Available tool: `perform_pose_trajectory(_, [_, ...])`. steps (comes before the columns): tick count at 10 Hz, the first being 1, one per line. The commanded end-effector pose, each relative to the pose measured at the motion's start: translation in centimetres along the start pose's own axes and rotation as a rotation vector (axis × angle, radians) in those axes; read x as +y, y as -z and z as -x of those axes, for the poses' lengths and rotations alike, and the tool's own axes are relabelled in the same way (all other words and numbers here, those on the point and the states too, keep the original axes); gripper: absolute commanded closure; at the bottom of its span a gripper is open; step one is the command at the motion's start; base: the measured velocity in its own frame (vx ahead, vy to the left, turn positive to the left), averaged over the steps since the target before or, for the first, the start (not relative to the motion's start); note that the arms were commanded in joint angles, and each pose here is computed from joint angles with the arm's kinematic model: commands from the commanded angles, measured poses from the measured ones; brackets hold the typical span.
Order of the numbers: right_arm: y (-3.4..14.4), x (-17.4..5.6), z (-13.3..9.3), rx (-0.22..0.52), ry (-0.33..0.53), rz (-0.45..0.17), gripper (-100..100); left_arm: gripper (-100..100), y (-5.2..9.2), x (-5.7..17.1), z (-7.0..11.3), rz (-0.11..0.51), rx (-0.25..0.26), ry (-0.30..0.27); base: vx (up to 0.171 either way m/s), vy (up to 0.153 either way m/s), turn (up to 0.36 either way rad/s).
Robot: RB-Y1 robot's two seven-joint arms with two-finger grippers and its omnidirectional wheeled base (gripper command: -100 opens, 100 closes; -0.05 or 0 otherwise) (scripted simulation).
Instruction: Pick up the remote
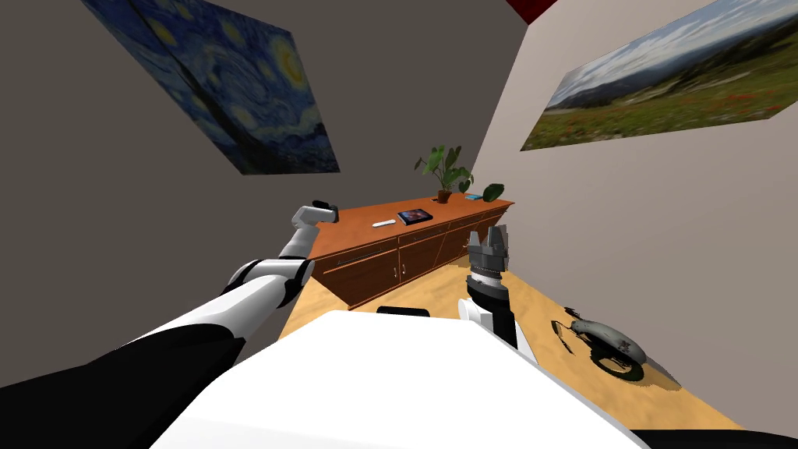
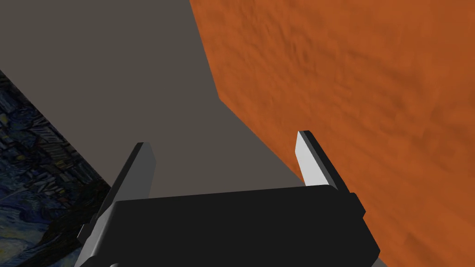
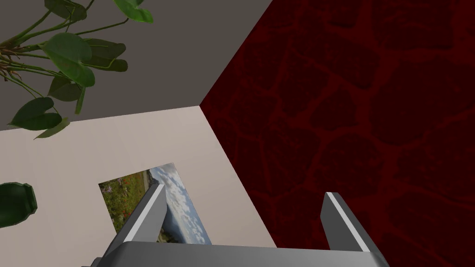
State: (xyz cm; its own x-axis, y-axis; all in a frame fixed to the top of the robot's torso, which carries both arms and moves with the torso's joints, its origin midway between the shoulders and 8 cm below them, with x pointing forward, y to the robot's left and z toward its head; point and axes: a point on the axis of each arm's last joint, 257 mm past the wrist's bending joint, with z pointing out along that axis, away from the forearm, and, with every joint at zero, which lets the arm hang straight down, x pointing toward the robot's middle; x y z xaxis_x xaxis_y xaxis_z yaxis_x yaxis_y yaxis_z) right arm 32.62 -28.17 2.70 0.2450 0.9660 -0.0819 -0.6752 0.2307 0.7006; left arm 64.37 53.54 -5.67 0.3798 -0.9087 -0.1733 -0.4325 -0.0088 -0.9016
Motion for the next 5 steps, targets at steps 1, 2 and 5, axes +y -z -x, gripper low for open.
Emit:
perform_pose_trajectory(1, [0.0, 0.0, 0.0, 0.0, 0.0, 0.0, 0, -100, 0.1, -0.6, 1.4, 0.043, -0.017, 0.042, 0.013, -0.036, -0.149])
perform_pose_trajectory(2, [0.0, 0.0, 0.0, 0.0, 0.0, 0.0, 0, -100, -0.1, 0.7, 1.7, 0.085, -0.027, 0.045, 0.017, -0.038, -0.083])
perform_pose_trajectory(5, [0.0, 0.0, 0.0, 0.0, 0.0, 0.0, 0, -100, 0.1, 1.6, 2.9, 0.171, -0.048, 0.091, 0.022, -0.032, -0.063])
